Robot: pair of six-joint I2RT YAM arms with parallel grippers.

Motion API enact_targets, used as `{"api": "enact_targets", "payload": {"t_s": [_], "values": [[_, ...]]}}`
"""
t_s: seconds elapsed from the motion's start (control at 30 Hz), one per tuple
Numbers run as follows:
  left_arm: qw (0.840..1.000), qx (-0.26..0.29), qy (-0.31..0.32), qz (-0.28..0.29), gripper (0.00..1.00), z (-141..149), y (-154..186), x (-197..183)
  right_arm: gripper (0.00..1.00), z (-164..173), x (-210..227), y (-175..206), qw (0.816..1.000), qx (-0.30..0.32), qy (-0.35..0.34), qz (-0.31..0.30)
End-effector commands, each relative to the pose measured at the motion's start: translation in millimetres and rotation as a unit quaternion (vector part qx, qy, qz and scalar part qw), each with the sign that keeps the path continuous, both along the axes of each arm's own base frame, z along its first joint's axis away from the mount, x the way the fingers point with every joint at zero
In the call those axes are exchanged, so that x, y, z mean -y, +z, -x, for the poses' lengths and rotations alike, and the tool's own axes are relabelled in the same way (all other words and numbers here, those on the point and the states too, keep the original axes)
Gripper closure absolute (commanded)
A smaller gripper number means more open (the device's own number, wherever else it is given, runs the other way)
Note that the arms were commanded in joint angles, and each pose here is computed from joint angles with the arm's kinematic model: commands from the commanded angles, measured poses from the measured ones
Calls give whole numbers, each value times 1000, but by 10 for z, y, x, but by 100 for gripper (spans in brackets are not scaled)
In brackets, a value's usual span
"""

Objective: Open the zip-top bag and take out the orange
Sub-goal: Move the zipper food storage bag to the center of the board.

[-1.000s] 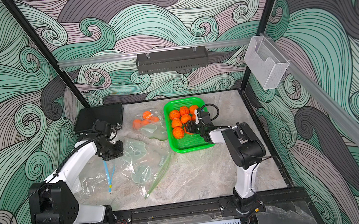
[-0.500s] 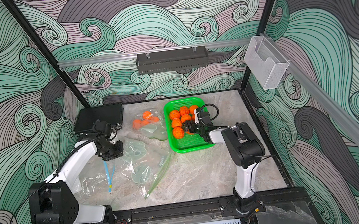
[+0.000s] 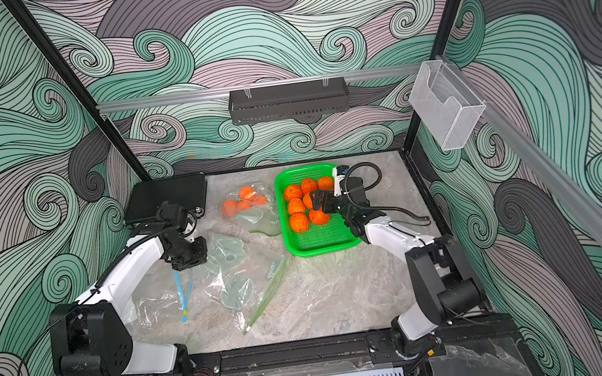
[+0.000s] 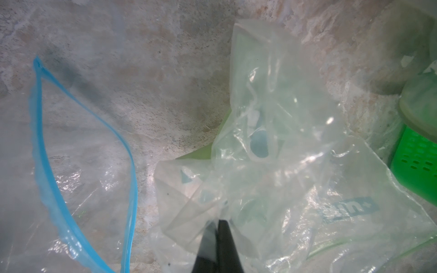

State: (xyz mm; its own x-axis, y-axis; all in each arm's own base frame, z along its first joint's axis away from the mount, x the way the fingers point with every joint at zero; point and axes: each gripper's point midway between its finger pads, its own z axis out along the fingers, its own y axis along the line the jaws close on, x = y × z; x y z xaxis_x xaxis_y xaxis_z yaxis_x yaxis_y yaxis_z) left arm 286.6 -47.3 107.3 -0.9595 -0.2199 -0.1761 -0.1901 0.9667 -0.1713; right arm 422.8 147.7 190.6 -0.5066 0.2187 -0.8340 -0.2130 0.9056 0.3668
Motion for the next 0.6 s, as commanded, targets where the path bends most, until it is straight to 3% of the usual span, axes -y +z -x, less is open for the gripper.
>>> {"api": "enact_targets", "payload": {"t_s": [0.0,0.07,0.1,0.17,0.27,0.37,0.43,0.57], "values": [[1000,-14,4,-22,100,51,-16,-91,1,205,173,196,998,26,-9,53],[1000,-9,8,-29,100,38,12,-118,1,303,260,483,996,80,-27,40],[999,-6,9,-31,100,33,26,-128,1,350,404,598,993,89,-76,6],[999,1,18,-34,100,8,55,-149,1,460,536,700,988,108,-105,-19],[999,33,31,-30,100,-2,273,-159,1,569,369,789,989,126,-42,-58],[995,54,51,-63,100,19,508,-301,5,697,117,857,988,132,36,-69],[989,75,73,-107,100,23,721,-501,13,745,-8,850,990,115,63,-54],[969,117,111,-188,100,1,971,-899,18,888,-375,835,986,106,130,-10]]}}
